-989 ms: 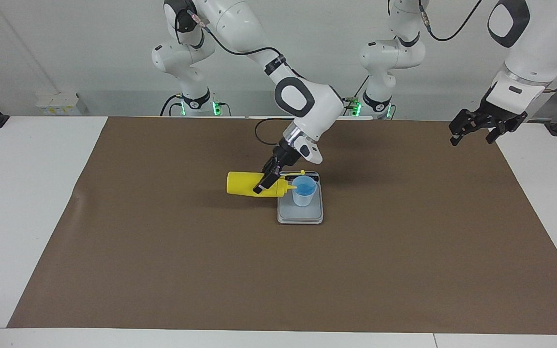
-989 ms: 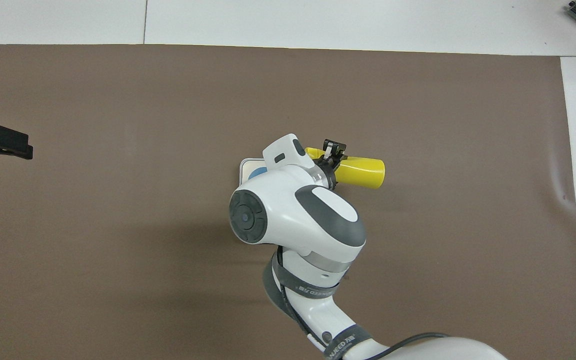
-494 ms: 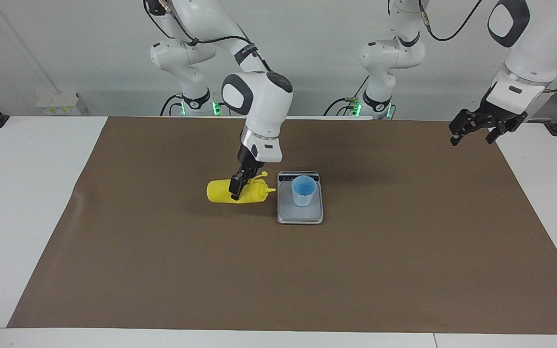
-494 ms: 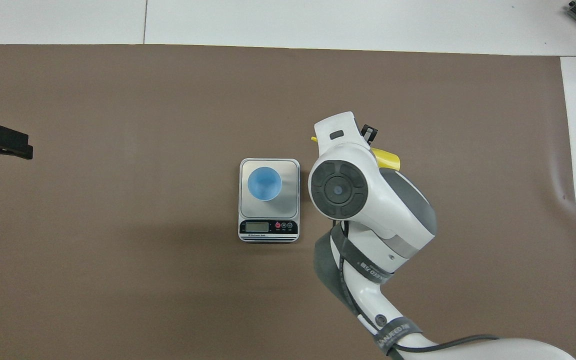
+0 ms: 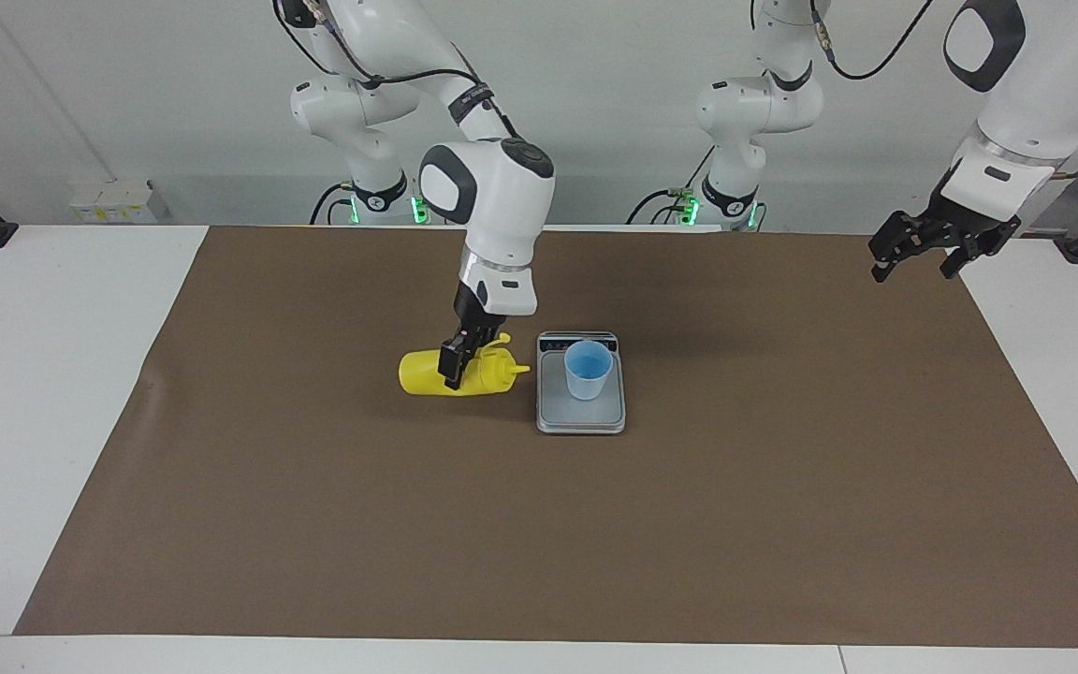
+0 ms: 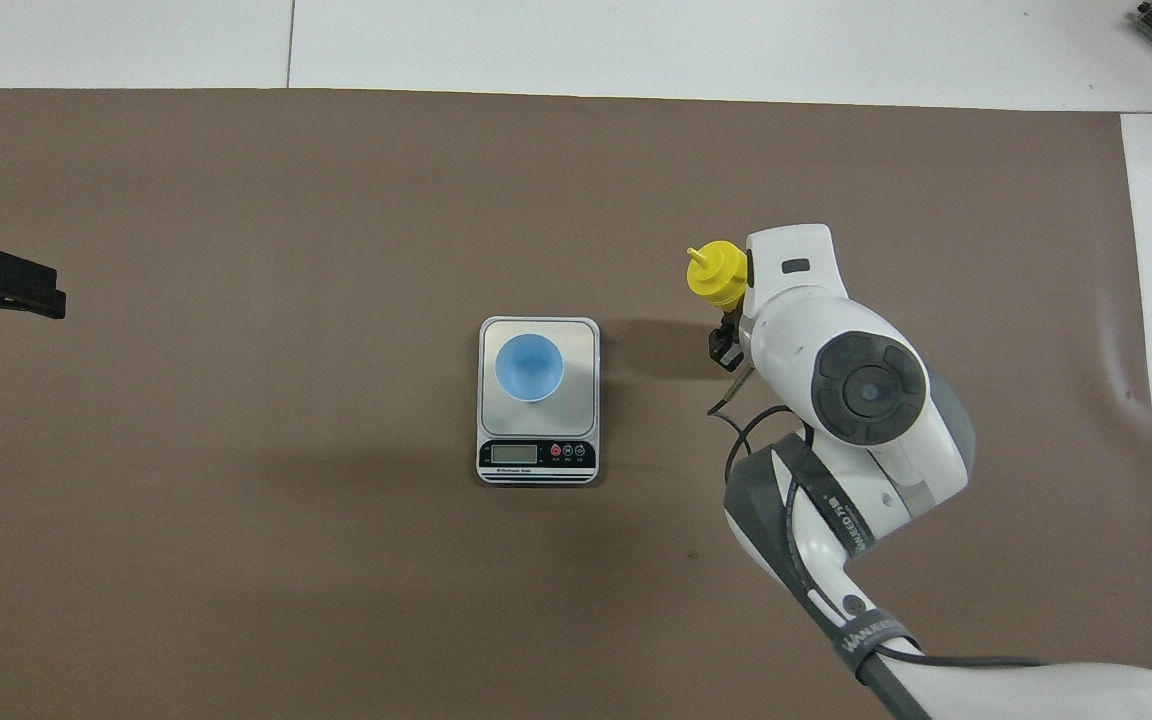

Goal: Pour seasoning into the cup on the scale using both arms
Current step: 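Turn the bottle upright and move it away from the scale, then lower the bottle to the table with the right gripper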

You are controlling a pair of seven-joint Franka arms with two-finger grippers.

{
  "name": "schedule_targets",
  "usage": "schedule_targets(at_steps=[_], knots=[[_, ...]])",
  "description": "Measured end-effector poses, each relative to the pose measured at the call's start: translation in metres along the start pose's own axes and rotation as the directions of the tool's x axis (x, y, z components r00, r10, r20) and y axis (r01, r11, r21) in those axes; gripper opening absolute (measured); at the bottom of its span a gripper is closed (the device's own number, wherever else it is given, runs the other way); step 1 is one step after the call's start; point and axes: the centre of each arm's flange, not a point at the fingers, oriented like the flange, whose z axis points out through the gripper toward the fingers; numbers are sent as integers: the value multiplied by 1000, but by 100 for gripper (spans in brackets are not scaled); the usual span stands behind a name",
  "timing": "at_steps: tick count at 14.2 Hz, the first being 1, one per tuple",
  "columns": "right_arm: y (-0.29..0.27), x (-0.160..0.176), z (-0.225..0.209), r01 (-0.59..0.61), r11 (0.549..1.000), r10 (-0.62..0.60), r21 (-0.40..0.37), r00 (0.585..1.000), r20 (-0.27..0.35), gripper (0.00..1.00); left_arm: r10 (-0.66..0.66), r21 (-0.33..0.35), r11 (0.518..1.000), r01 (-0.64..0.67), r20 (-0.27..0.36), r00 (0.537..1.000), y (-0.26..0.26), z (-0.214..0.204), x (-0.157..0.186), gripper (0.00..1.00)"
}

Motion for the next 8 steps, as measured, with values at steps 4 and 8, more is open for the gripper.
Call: schedule_targets(at_steps=[4, 8], knots=[[7, -38, 15, -45, 999, 45, -3, 999, -24, 49, 0, 0, 1000, 0, 0, 1000, 0, 0, 0, 100], [26, -50, 13, -85, 996, 86, 27, 996, -35, 49, 0, 0, 1000, 0, 0, 1000, 0, 0, 0, 100]])
